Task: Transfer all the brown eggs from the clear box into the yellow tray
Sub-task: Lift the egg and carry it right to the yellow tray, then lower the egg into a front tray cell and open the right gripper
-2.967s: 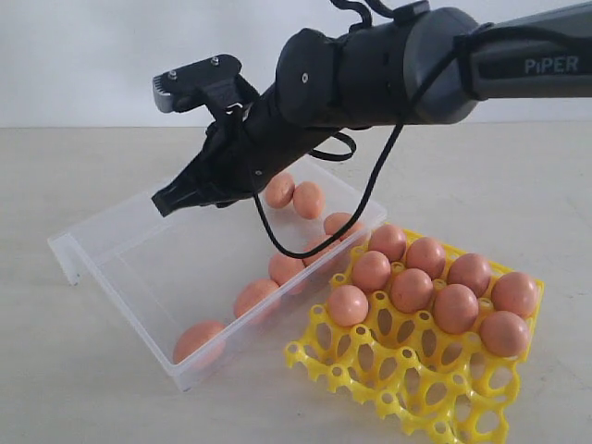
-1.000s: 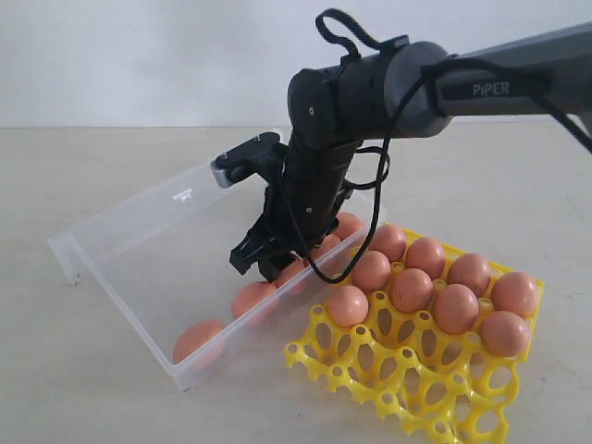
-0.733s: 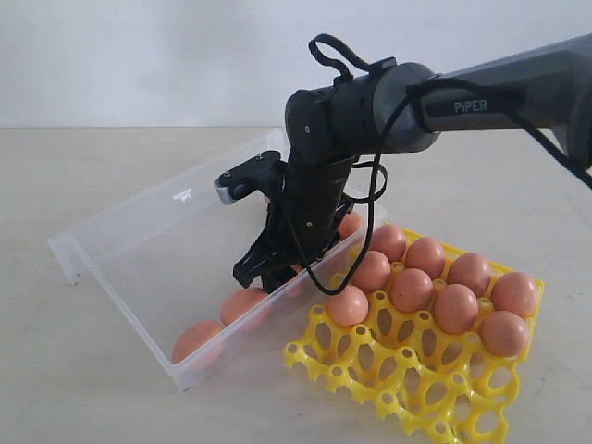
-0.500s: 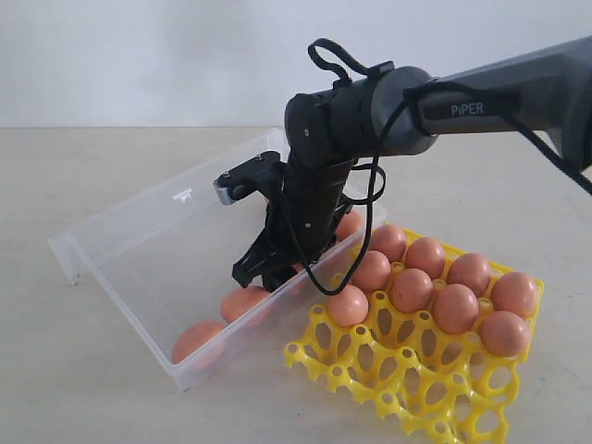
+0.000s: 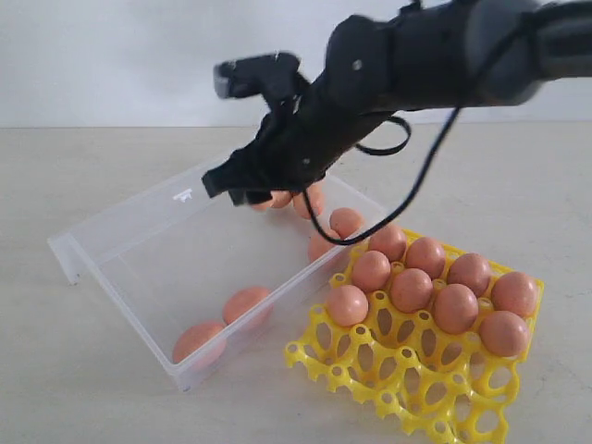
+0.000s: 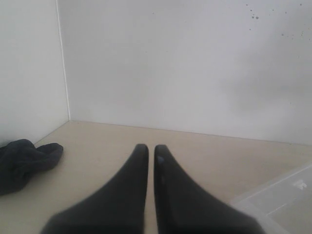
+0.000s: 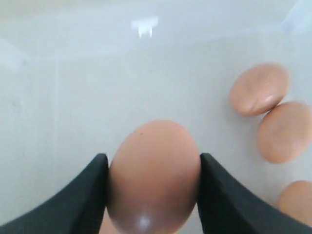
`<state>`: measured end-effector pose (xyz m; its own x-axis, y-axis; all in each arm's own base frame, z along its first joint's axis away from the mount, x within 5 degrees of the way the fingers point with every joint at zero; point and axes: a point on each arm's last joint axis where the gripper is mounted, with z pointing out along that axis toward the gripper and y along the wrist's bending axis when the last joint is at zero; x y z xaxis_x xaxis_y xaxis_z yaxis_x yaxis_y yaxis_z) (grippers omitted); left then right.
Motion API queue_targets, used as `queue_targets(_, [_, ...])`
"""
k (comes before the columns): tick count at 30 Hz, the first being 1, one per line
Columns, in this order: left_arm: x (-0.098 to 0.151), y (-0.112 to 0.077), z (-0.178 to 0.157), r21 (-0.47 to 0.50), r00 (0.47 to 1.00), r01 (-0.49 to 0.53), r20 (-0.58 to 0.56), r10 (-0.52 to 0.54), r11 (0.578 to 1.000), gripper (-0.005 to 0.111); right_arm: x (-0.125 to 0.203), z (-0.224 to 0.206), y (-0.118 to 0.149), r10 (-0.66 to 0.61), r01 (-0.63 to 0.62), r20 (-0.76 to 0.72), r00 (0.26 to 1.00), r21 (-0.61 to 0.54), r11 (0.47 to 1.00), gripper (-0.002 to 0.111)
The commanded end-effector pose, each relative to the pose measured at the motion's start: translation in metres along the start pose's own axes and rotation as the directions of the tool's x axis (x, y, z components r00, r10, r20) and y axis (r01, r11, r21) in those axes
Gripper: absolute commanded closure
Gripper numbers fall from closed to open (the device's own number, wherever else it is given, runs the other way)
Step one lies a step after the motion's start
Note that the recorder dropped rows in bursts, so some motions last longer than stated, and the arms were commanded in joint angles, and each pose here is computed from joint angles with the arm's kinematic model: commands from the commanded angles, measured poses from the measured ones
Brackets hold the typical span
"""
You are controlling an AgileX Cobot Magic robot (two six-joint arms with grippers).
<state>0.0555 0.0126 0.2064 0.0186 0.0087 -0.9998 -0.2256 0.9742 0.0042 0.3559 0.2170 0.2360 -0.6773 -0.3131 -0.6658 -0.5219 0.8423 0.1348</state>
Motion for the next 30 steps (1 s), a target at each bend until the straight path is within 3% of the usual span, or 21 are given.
queue_targets(1, [-0.002,0.000,0.000,-0.001,1.000,-0.003,0.017,0.003,1.000,0.103,0.027,-0.071,-0.003,-0.075,0.047,0.303,0.950,0.100,0.994,0.108])
queue_targets(4, [-0.002,0.000,0.000,-0.001,1.000,-0.003,0.017,0.003,1.000,0.103,0.061,-0.109,-0.009,-0.194,0.089,0.533,0.824,0.216,0.972,0.108])
queue_targets(7, [-0.002,0.000,0.000,-0.001,1.000,-0.003,0.017,0.003,1.000,0.103,0.095,-0.135,-0.021,-0.317,0.073,0.643,0.697,0.377,0.924,0.108])
queue_targets(9, [-0.002,0.000,0.000,-0.001,1.000,-0.003,0.017,0.003,1.000,0.103,0.116,-0.141,-0.034,-0.340,0.009,0.634,0.694,0.465,0.885,0.108])
queue_targets(11, [-0.002,0.000,0.000,-0.001,1.000,-0.003,0.017,0.003,1.000,0.103,0.133,-0.140,-0.047,-0.241,-0.118,0.624,0.744,0.477,0.871,0.108])
queue_targets(13, [-0.002,0.000,0.000,-0.001,1.000,-0.003,0.017,0.003,1.000,0.103,0.150,-0.132,-0.054,-0.011,-0.292,0.605,0.796,0.399,0.869,0.108])
queue_targets(15, [-0.002,0.000,0.000,-0.001,1.000,-0.003,0.017,0.003,1.000,0.103,0.164,-0.124,-0.050,0.125,-0.347,0.552,0.825,0.319,0.882,0.108])
queue_targets(18, [-0.002,0.000,0.000,0.000,1.000,-0.003,0.015,0.003,1.000,0.103,0.181,-0.116,-0.038,0.110,-0.266,0.508,0.854,0.245,0.932,0.108])
queue_targets(23, [-0.002,0.000,0.000,0.000,1.000,-0.003,0.015,0.003,1.000,0.103,0.205,-0.126,-0.022,-0.010,-0.145,0.681,0.732,0.170,0.975,0.108])
queue_targets(30, [-0.002,0.000,0.000,0.000,1.000,-0.003,0.015,0.003,1.000,0.103,0.224,-0.111,-0.016,-0.185,0.068,0.554,0.812,0.225,0.972,0.108])
